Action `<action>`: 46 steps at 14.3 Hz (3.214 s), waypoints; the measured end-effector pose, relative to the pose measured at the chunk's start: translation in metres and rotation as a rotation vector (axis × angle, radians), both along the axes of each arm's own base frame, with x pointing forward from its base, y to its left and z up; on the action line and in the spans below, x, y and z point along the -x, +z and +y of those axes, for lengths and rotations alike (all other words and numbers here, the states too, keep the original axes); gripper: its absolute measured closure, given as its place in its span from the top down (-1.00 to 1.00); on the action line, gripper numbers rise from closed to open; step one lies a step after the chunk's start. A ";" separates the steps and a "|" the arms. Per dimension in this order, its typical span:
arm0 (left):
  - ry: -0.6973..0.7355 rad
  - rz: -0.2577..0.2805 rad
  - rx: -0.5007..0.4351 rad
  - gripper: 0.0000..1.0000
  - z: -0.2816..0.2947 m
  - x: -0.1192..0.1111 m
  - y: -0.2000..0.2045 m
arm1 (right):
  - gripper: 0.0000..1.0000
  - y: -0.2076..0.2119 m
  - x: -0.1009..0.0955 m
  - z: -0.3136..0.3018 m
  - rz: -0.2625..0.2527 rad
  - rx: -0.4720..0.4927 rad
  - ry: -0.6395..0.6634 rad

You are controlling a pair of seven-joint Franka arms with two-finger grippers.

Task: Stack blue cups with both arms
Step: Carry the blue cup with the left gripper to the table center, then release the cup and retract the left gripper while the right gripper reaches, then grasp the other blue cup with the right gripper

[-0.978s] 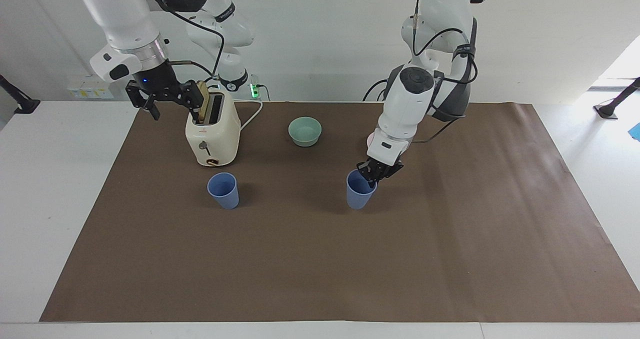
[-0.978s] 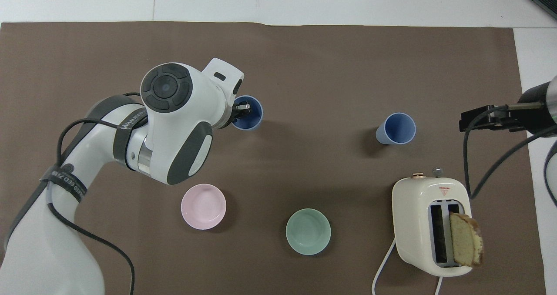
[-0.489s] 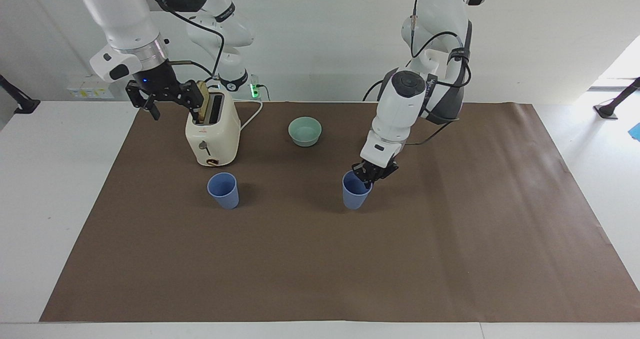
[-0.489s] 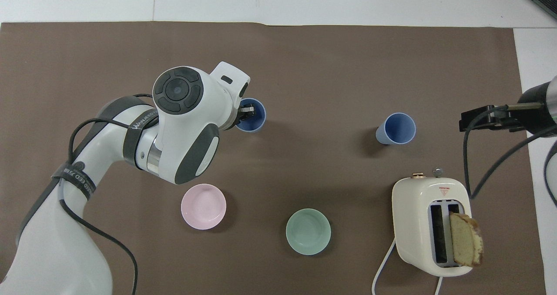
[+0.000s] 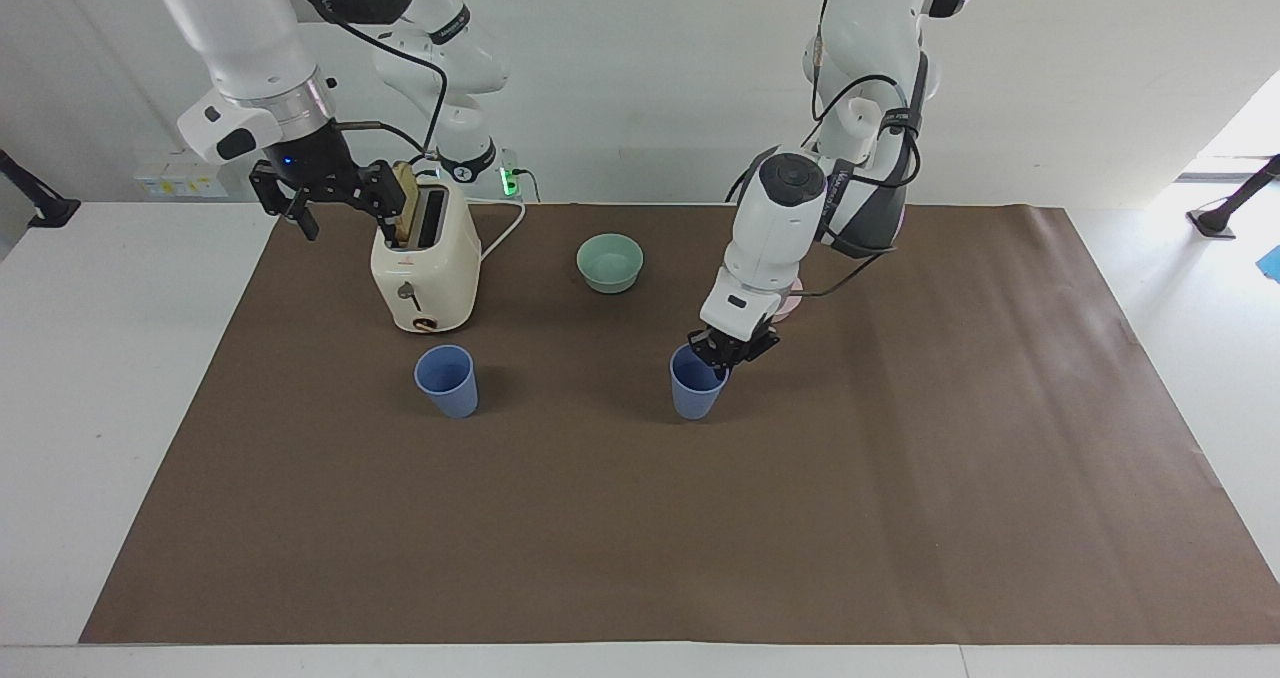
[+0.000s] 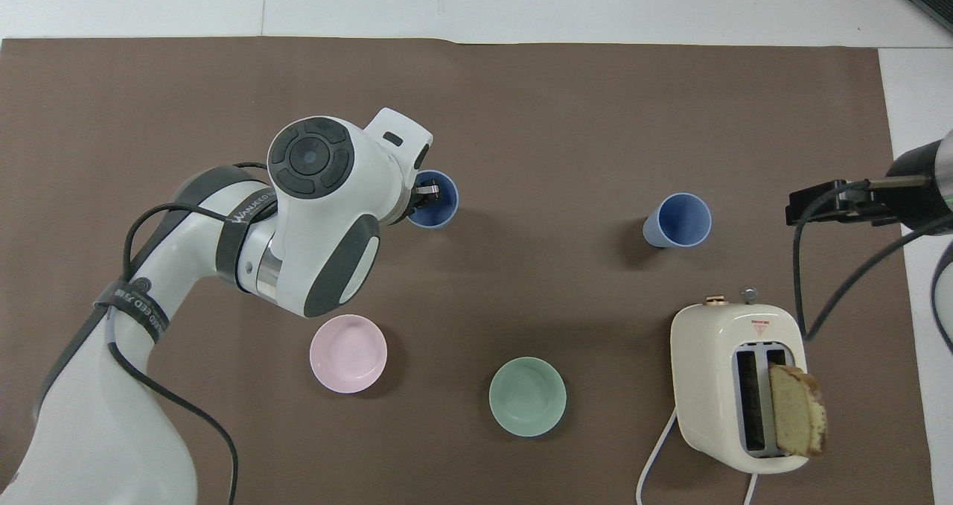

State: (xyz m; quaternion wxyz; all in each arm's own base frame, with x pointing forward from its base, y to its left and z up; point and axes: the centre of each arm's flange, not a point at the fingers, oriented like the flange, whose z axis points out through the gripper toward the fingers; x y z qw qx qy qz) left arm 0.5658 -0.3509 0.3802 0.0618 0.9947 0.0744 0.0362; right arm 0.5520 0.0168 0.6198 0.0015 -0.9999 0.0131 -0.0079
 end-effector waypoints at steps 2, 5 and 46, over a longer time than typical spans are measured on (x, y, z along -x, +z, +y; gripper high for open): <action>0.000 0.002 0.000 -0.82 -0.003 0.000 -0.006 | 1.00 -0.001 0.000 0.000 -0.002 0.000 0.000; 0.007 -0.002 0.002 -0.16 -0.003 0.000 -0.005 | 1.00 -0.015 -0.003 0.000 0.001 -0.001 0.001; -0.252 0.036 -0.097 1.00 0.299 0.055 0.293 | -0.89 -0.159 -0.067 0.076 0.028 -0.049 0.026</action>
